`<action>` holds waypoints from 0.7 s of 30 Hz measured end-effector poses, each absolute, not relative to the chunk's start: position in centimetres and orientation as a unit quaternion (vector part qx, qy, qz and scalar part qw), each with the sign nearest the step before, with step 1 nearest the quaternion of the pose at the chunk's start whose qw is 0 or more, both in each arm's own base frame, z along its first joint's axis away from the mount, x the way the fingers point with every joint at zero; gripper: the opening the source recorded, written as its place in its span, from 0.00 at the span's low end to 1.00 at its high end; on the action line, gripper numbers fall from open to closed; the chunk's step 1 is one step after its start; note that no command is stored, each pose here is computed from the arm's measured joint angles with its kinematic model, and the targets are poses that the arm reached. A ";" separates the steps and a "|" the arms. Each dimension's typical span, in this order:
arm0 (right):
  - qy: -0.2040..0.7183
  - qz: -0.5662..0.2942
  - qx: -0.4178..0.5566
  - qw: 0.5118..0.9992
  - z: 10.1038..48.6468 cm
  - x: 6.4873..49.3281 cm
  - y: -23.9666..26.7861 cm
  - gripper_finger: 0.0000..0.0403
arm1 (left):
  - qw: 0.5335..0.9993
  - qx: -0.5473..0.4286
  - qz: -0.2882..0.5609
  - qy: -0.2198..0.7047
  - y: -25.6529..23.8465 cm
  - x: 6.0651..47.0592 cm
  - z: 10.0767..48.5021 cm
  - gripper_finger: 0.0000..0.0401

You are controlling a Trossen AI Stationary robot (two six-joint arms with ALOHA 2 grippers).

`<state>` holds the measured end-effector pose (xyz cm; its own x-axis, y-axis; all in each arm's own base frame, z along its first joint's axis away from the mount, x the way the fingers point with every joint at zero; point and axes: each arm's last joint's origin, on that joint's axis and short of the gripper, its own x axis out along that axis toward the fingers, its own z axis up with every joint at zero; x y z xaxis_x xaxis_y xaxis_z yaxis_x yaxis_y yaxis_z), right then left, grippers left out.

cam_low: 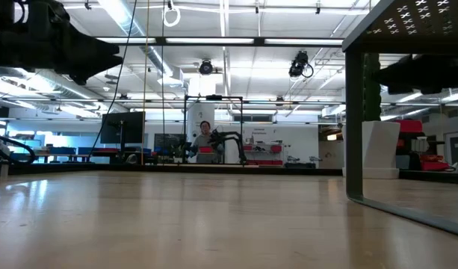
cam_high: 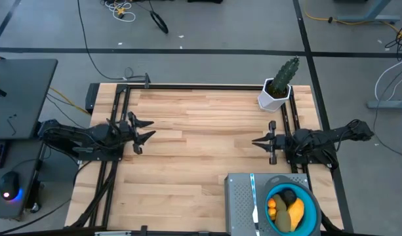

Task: Pick & Place Fruit
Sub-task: Return To Home Position

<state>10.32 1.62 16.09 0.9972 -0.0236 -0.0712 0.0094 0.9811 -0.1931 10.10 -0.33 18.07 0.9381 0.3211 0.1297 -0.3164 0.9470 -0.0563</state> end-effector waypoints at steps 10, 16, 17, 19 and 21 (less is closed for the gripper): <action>0.015 -0.061 -0.085 0.994 16.6 10.3 1.3 0.12 | 0.981 0.006 0.184 -0.064 -0.2 10.1 18.1 0.52; 0.011 -0.062 -0.044 0.997 16.6 10.3 1.3 0.12 | 0.979 0.058 0.189 -0.054 -0.2 10.1 18.1 0.52; 0.011 -0.062 -0.043 0.997 16.6 10.3 1.3 0.12 | 0.978 0.076 0.190 -0.051 -0.2 10.1 18.1 0.52; 0.011 -0.062 -0.043 0.997 16.6 10.3 1.3 0.12 | 0.974 0.110 0.191 -0.044 -0.2 10.1 18.1 0.52; 0.011 -0.062 -0.042 0.997 16.6 10.3 1.3 0.12 | 0.971 0.139 0.193 -0.038 -0.2 10.1 18.1 0.52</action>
